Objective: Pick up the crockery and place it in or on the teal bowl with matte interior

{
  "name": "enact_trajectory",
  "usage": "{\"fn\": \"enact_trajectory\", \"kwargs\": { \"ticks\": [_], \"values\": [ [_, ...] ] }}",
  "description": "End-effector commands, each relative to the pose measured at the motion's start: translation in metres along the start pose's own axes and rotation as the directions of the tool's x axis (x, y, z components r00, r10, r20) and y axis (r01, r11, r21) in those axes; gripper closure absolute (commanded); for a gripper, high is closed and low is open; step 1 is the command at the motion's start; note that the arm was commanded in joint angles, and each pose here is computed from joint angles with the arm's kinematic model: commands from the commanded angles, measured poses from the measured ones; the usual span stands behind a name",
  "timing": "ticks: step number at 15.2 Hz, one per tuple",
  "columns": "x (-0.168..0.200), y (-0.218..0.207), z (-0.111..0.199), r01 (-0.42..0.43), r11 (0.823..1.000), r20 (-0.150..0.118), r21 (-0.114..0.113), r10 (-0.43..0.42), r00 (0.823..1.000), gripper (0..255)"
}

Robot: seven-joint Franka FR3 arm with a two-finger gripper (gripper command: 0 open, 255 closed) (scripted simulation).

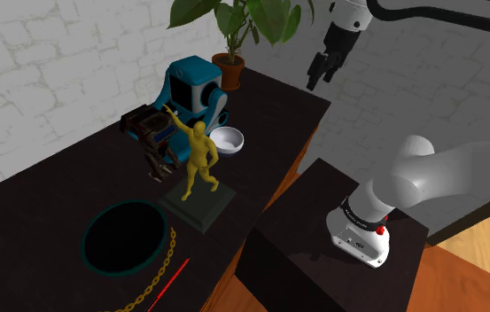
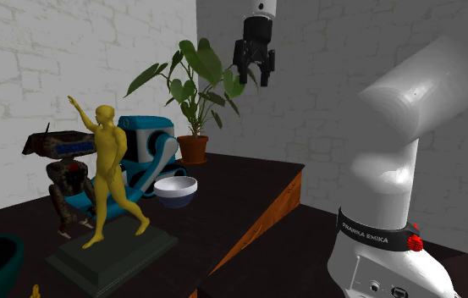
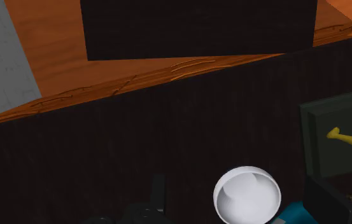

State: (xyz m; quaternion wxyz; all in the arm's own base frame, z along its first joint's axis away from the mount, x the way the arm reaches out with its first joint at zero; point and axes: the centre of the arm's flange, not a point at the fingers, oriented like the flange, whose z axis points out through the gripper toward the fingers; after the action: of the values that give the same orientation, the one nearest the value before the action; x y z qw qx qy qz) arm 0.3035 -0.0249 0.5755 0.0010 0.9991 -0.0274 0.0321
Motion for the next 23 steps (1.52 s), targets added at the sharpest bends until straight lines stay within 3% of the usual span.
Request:
{"fn": "enact_trajectory", "kwargs": {
  "ticks": [1,23],
  "values": [
    [0.000,0.000,0.000,0.000,1.000,0.000,0.000,0.000,1.000,0],
    [0.164,-0.037,0.233,0.012,0.999,-0.024,0.044,-0.011,1.000,0]
  ]
}}
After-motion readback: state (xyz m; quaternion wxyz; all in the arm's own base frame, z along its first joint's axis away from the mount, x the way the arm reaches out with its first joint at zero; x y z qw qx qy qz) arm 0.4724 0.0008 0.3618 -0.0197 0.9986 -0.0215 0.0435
